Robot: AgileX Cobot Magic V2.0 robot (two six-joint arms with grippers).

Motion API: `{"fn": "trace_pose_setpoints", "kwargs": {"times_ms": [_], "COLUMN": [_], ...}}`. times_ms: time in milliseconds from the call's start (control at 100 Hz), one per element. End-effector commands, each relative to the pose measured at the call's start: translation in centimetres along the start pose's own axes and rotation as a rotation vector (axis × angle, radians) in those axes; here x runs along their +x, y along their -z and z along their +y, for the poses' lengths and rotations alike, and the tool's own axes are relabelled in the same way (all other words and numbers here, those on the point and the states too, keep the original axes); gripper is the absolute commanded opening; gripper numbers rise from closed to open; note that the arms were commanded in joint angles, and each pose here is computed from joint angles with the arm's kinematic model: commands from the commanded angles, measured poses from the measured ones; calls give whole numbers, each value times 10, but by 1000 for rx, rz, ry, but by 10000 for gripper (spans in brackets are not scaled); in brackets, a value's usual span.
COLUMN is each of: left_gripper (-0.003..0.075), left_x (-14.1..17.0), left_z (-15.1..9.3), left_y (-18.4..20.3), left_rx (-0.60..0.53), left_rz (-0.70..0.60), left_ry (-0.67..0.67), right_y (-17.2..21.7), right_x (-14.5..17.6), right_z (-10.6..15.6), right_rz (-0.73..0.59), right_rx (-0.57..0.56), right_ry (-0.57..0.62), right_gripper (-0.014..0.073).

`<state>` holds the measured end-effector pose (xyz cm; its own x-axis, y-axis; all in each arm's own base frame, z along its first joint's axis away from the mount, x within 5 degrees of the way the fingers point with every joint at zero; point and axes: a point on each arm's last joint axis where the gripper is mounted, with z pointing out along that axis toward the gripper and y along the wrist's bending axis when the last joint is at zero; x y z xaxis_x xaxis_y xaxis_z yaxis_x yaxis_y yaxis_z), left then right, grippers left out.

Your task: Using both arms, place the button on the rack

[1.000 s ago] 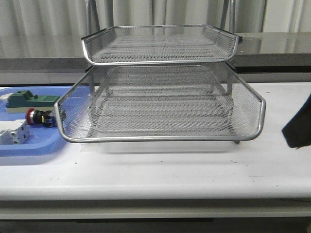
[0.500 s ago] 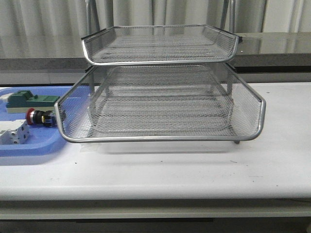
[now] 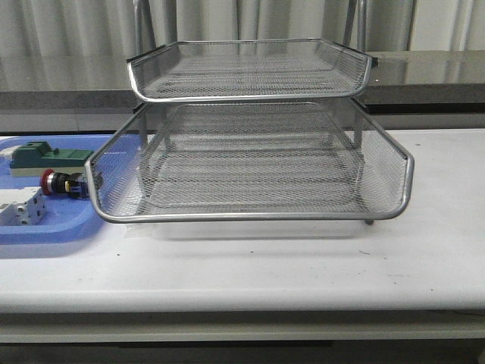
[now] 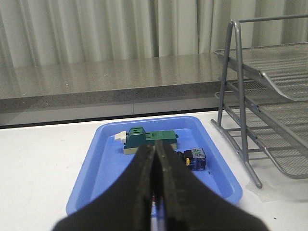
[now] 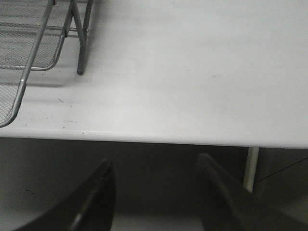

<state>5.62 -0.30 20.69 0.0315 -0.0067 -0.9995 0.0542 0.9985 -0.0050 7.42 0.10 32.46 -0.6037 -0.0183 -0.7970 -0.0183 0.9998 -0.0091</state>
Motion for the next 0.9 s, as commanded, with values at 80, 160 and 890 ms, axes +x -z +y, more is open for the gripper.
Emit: {"fn": "trace_pose_setpoints", "kwargs": {"times_ms": [80, 160, 890], "left_gripper": [-20, -20, -20], "left_x": [2, 2, 2], "left_z": [-1, -1, -1], "left_y": [2, 2, 2], "left_rx": [11, 11, 10], "left_rz": [-80, -80, -80], "left_ry": [8, 8, -37], "right_y": [7, 7, 6], "right_x": [-13, -13, -12], "right_z": [-1, -1, -1], "right_rz": [-87, -87, -85], "right_rx": [6, 6, 6], "right_ry": [8, 8, 8], "right_gripper": [109, -1, -68]}}
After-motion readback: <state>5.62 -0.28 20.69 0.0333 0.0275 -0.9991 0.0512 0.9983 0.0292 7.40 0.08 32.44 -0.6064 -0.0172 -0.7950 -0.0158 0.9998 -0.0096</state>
